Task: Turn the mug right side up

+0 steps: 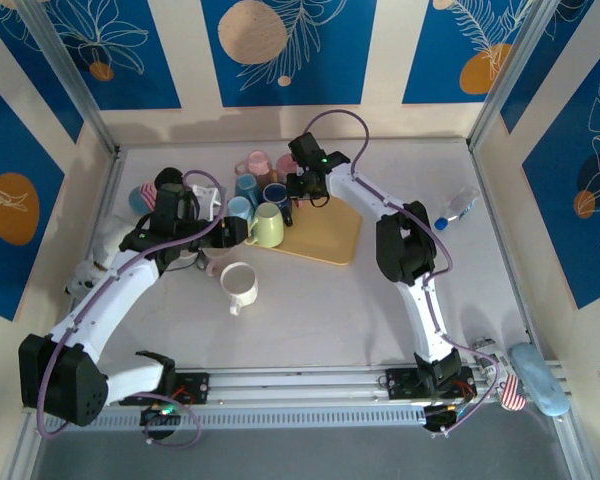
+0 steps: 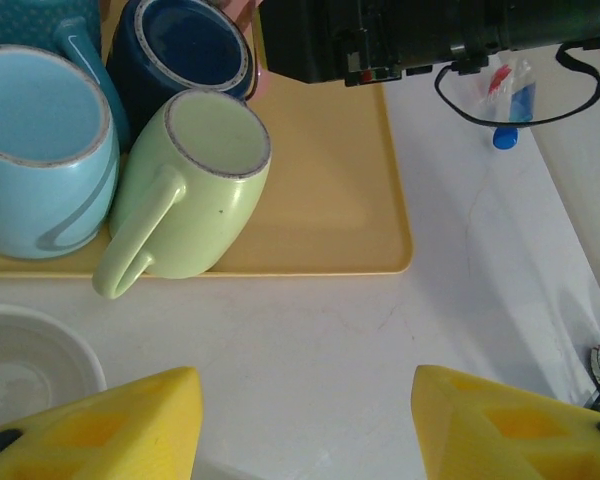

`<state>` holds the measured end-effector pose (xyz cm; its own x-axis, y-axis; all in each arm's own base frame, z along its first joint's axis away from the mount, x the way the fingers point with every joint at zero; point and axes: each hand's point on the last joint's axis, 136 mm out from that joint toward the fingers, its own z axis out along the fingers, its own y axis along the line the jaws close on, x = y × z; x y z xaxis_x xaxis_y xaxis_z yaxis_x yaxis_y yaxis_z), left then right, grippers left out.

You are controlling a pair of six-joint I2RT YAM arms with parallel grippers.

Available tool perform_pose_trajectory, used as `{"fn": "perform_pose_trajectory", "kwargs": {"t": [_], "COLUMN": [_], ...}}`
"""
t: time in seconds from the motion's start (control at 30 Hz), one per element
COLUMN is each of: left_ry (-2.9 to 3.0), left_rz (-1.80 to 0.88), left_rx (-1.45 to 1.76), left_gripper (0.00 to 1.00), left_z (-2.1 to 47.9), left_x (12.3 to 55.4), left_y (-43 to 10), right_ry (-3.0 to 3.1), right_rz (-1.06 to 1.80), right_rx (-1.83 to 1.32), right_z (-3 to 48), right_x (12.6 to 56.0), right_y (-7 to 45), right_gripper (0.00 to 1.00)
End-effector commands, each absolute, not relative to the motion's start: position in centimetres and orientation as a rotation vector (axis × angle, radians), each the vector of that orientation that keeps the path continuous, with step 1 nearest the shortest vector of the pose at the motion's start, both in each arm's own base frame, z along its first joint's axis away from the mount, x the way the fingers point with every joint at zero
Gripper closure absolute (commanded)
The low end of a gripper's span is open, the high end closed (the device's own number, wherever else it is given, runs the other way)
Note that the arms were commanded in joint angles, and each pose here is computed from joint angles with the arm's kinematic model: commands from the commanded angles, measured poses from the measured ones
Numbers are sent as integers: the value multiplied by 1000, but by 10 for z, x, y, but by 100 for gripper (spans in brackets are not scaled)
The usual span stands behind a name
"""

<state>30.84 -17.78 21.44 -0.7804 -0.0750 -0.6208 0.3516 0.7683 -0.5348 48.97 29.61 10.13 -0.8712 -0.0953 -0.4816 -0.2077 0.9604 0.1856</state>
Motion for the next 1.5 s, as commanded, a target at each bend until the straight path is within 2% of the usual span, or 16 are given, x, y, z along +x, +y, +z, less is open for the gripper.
{"fn": "perform_pose_trajectory", "kwargs": {"t": [0.0, 0.63, 1.07, 1.33, 1.4, 1.47], "left_ry": [2291, 2303, 2302, 2303, 2303, 2310], "left_rz": [-881, -916, -940, -955, -962, -969], "left_rx": [195, 165, 143, 131, 128, 122], "left_gripper": [42, 42, 43, 44, 44, 44], "left_z": [219, 212, 211, 209, 208, 207], "left_x": [308, 306, 307, 307, 308, 308], "left_y": [-175, -177, -178, -180, -181, -181], "right_ry": [2628, 2574, 2543, 2564, 2564, 2566], "right_rz": [292, 197, 140, 90, 84, 80], "right_rx": [-212, -276, -249, -242, -242, -247], "right_z": [99, 87, 107, 107, 106, 104], "right_x": [493, 513, 507, 486, 484, 483], "right_y": [299, 298, 278, 259, 255, 254], "right_gripper": [65, 68, 82, 81, 79, 73]}}
